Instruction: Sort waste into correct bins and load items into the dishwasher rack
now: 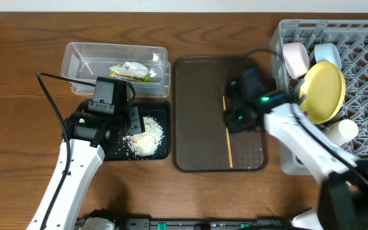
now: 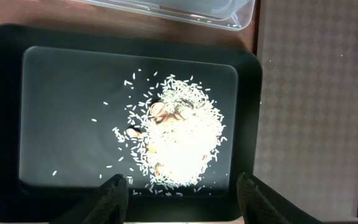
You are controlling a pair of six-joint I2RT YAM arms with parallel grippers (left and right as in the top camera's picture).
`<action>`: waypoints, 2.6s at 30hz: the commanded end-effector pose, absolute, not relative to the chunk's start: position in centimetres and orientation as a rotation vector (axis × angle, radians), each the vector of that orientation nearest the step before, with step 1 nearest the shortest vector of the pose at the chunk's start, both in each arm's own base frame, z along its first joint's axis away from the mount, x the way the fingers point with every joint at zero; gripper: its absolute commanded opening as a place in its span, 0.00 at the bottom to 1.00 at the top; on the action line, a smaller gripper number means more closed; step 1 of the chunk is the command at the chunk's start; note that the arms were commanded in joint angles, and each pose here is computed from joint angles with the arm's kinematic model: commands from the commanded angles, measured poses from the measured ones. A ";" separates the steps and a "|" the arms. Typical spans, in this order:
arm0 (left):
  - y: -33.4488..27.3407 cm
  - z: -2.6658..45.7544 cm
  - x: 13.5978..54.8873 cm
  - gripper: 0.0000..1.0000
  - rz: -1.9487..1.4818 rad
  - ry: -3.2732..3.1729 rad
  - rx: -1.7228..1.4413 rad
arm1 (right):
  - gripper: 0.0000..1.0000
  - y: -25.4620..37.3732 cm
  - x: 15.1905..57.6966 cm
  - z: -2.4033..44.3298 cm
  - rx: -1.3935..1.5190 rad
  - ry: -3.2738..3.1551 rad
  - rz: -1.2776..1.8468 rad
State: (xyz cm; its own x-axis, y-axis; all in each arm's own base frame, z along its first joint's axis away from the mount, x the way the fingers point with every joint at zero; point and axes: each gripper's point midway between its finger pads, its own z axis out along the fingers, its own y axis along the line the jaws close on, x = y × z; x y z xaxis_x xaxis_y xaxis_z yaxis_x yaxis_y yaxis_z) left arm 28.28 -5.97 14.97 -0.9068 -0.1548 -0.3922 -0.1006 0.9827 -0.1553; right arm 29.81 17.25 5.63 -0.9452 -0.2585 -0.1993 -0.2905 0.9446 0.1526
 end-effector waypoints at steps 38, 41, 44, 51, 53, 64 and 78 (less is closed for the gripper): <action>-5.7 15.3 28.5 0.60 -0.168 2.704 -0.184 | 0.01 -1.0 34.4 14.5 0.081 2.760 -0.065; -5.7 15.3 28.5 0.60 -0.168 2.704 -0.184 | 0.01 -1.5 34.0 13.0 0.102 2.818 -0.072; -5.7 15.3 28.5 0.60 -0.168 2.704 -0.184 | 0.03 -1.5 34.0 11.7 0.102 2.862 -0.074; -5.7 15.3 28.5 0.60 -0.168 2.704 -0.184 | 0.10 -2.4 34.1 10.7 0.111 2.889 -0.150; -5.7 15.3 28.5 0.60 -0.168 2.704 -0.184 | 0.21 -2.4 34.1 10.7 0.111 2.886 -0.151; -5.7 15.4 28.5 0.70 -0.168 2.702 -0.184 | 0.25 0.0 35.1 11.6 0.082 2.836 0.055; -5.8 15.5 28.9 0.80 -0.148 2.687 -0.071 | 0.44 4.2 39.5 17.9 -0.022 2.505 0.324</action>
State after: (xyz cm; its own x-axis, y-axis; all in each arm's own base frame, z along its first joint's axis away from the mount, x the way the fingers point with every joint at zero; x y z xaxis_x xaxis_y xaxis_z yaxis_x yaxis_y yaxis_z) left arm 29.34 -6.17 15.50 -0.8900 -0.1149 -0.4412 -0.0533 0.9873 -0.1496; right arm 40.38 3.28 18.15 -0.7926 0.0562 -0.6072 -0.0738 0.9796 0.1871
